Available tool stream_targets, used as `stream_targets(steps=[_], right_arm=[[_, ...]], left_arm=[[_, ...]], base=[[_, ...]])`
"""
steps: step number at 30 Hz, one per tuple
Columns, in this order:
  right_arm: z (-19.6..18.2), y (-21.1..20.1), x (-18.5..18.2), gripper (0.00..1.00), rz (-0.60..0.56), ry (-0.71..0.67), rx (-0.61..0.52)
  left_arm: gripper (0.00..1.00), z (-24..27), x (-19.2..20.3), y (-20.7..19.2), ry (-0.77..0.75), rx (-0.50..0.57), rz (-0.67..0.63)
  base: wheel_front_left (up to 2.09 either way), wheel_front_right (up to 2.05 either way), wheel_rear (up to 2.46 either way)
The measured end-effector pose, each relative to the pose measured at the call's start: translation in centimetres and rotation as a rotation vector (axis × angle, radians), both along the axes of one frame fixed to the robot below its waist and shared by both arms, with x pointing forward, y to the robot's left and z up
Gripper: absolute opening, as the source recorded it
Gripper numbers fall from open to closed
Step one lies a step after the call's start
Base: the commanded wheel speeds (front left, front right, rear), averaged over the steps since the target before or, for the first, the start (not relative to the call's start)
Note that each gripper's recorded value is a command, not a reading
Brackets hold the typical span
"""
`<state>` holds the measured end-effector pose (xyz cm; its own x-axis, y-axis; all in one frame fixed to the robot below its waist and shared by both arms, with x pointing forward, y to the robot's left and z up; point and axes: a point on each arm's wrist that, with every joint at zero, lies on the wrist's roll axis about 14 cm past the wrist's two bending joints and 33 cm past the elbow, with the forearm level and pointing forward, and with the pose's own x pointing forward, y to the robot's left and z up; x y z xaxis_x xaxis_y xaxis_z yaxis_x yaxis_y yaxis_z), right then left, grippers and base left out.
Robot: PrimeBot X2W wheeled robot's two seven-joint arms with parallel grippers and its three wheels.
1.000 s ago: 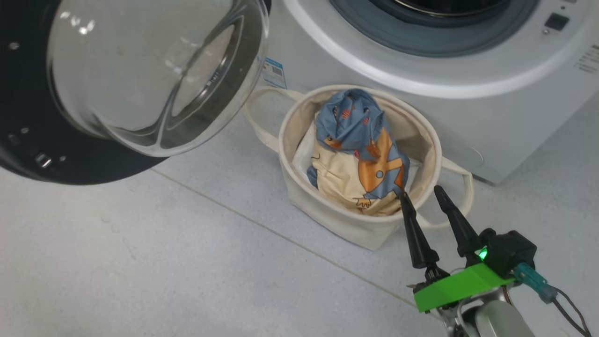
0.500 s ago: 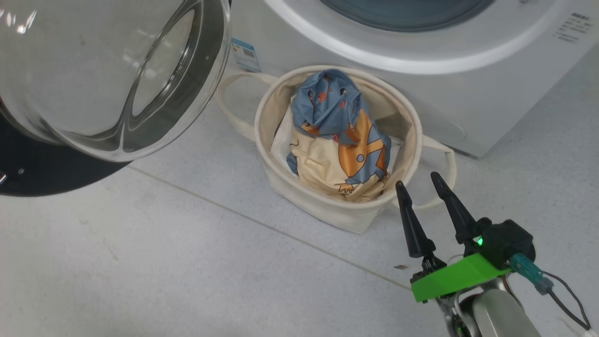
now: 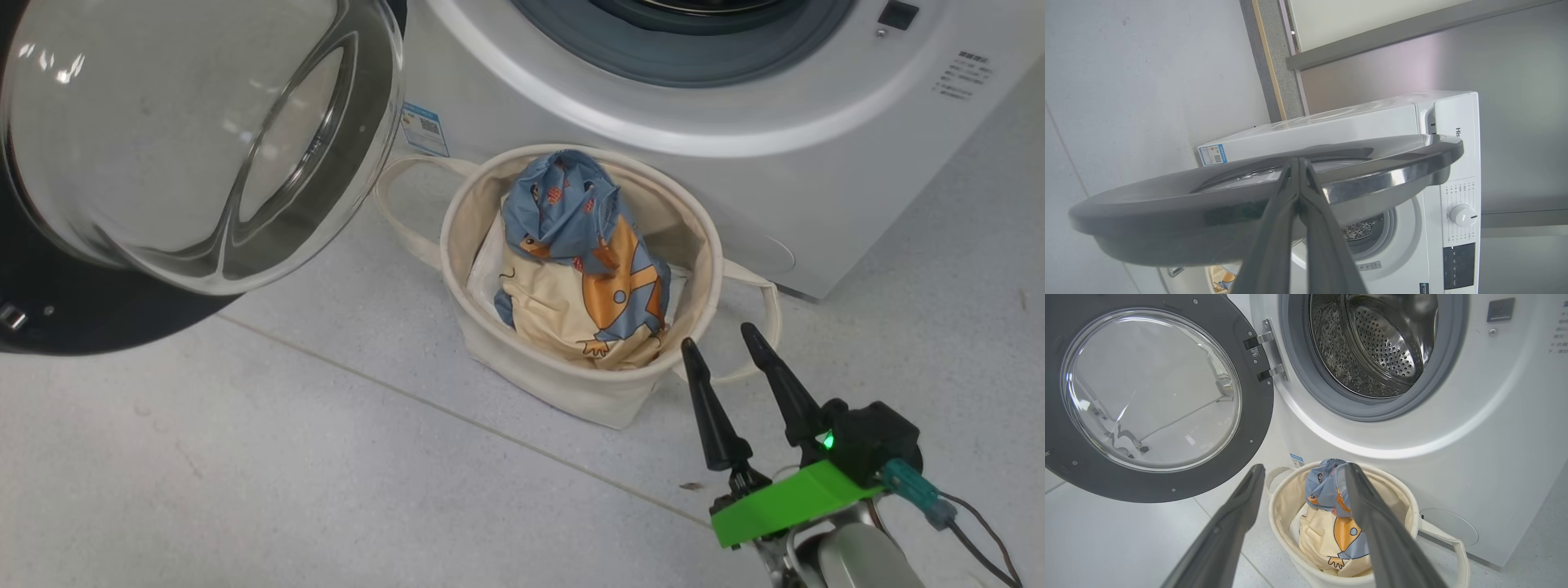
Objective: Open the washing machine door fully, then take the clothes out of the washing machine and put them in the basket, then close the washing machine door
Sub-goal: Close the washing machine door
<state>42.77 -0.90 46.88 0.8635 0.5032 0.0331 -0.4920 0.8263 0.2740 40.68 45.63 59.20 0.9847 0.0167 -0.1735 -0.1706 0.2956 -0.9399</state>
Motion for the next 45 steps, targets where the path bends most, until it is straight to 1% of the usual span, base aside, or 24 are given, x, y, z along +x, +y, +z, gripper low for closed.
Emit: stream_targets(steps=[9,15,21,29,34,38,45], right_arm=[[0.1,0.1,0.3,1.0,-0.004,0.005,0.023],[0.7,-0.8,0.4,1.0,-0.031,0.004,0.049],[1.3,-1.7,0.5,1.0,-0.061,-0.007,0.06],[2.2,-2.8,0.6,1.0,-0.096,-0.023,0.076],[2.4,-3.8,0.6,1.0,-0.125,-0.021,0.089],[2.4,-5.1,0.6,1.0,-0.161,-0.016,0.095],[2.7,-7.6,0.9,1.0,-0.233,-0.022,0.111]], left_arm=[[0.0,-0.4,1.1,-3.3,0.038,0.046,-0.153],[0.0,-0.7,1.0,-6.4,0.057,0.106,-0.295],[0.0,-1.9,-0.5,-10.3,0.066,0.164,-0.438],[0.0,-2.9,-2.3,-17.7,0.042,0.214,-0.665],[0.0,-3.4,-2.8,-21.7,0.036,0.236,-0.78],[0.0,-3.4,-2.7,-24.2,0.021,0.248,-0.85],[0.0,-3.5,-1.3,-28.0,-0.012,0.28,-0.953]], base=[[0.0,0.0,0.0],[0.0,0.0,0.0],[0.0,0.0,0.0],[0.0,0.0,0.0],[0.0,0.0,0.0],[0.0,0.0,0.0],[0.0,0.0,0.0]])
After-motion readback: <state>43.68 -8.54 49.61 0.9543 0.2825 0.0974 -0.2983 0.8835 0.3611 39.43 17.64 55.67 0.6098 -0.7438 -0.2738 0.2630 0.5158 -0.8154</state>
